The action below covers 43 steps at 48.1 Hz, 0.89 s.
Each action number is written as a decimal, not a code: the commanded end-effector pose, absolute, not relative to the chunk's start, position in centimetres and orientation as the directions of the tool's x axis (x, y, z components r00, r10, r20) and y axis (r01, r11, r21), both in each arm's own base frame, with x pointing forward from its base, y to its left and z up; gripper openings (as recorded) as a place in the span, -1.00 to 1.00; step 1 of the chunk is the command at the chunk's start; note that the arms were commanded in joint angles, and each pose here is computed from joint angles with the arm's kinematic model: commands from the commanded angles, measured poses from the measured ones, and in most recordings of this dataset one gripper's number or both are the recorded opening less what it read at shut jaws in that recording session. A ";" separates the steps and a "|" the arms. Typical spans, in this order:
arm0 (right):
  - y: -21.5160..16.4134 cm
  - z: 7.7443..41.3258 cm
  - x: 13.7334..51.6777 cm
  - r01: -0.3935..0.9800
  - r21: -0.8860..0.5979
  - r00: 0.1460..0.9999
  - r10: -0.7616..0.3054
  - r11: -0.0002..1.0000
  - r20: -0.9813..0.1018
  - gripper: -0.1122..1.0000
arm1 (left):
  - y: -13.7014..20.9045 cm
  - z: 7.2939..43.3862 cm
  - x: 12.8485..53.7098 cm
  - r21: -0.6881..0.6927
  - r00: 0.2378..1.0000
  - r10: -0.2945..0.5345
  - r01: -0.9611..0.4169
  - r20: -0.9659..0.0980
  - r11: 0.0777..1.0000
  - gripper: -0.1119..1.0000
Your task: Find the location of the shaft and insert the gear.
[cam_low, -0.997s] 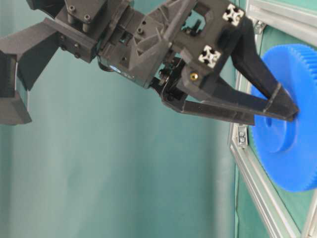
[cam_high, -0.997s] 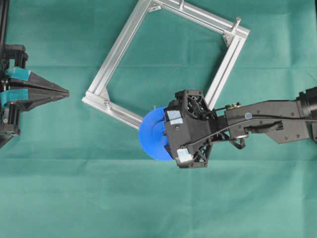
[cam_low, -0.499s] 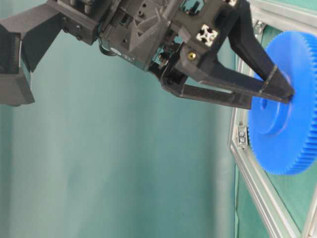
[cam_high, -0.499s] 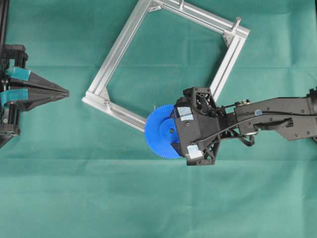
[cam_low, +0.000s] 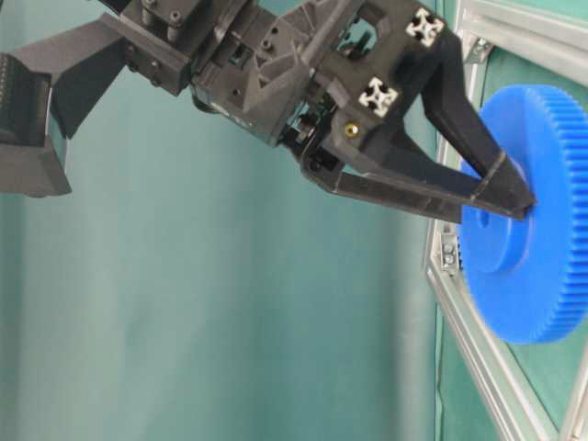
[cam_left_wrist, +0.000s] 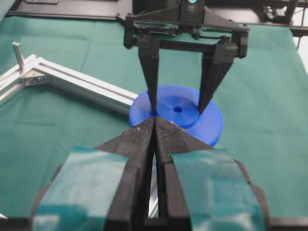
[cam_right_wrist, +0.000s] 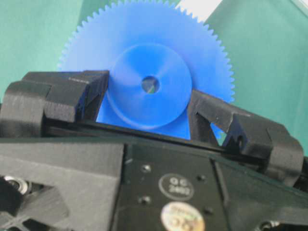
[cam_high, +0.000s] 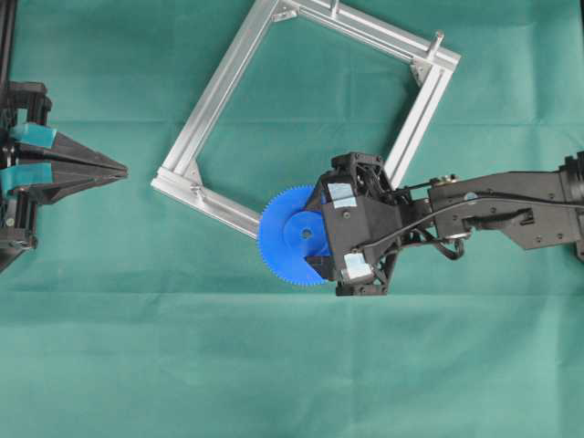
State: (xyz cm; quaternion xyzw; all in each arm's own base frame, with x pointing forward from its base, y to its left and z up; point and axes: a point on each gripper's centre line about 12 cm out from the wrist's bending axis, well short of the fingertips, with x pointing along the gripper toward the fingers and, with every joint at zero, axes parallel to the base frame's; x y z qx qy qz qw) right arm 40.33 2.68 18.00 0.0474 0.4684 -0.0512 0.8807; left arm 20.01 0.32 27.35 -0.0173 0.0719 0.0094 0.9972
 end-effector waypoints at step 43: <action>4.2 17.6 39.5 0.137 0.089 0.571 -0.005 0.986 -0.821 0.44 | 0.4 27.8 20.2 -0.036 0.991 0.020 -0.024 -0.130 0.999 -0.77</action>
